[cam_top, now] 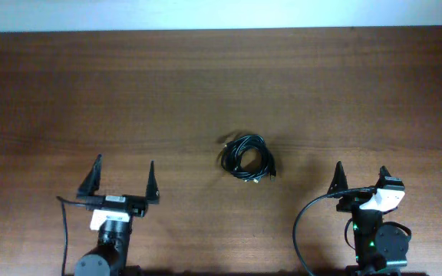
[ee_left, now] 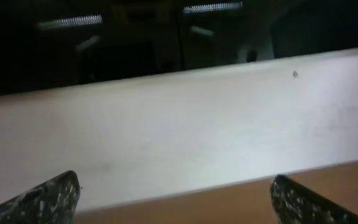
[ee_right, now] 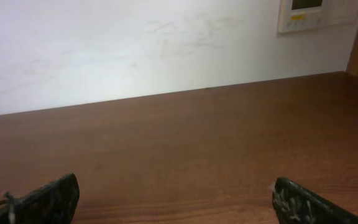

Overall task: Untangle cables
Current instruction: 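Raise the left gripper and move it over the black cable bundle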

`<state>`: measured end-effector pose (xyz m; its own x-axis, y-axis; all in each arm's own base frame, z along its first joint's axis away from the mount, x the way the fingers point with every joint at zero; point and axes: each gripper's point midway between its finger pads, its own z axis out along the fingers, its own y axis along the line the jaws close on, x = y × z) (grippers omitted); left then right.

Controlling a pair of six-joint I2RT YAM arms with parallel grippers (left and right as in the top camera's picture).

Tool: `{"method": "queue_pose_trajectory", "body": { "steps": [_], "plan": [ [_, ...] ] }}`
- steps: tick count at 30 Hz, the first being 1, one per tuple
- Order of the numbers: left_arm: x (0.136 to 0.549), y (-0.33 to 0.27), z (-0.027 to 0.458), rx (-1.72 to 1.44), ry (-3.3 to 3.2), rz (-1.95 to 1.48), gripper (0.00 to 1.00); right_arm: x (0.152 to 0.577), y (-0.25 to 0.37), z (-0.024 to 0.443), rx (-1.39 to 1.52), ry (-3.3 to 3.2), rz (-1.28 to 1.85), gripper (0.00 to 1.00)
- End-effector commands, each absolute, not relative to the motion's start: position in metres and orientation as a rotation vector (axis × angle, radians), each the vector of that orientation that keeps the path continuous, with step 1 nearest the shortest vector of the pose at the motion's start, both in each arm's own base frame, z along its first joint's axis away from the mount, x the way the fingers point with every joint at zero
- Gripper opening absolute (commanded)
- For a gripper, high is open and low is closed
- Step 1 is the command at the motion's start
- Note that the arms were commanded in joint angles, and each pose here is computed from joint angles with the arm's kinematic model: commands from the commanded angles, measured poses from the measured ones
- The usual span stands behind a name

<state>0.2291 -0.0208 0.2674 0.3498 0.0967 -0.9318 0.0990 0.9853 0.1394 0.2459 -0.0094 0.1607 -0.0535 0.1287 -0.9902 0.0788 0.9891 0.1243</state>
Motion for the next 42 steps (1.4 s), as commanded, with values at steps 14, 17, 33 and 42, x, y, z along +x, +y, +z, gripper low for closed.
{"method": "queue_pose_trajectory", "body": {
  "steps": [14,17,33,42],
  "plan": [
    [0.112,-0.164,0.407,0.966,1.422,-1.131,0.99,0.246,-0.012,0.158,0.180,1.632,0.030,0.98],
    [0.112,-0.165,0.406,0.985,1.421,-1.182,0.99,0.246,-0.012,0.158,0.180,1.632,0.030,0.99],
    [0.357,-0.121,0.433,0.296,1.615,-1.023,0.99,0.246,-0.012,0.158,0.180,1.632,0.030,0.99],
    [0.324,-0.182,0.271,0.760,2.258,-0.160,0.99,0.246,-0.012,0.158,0.180,1.632,0.030,0.98]
  ]
}}
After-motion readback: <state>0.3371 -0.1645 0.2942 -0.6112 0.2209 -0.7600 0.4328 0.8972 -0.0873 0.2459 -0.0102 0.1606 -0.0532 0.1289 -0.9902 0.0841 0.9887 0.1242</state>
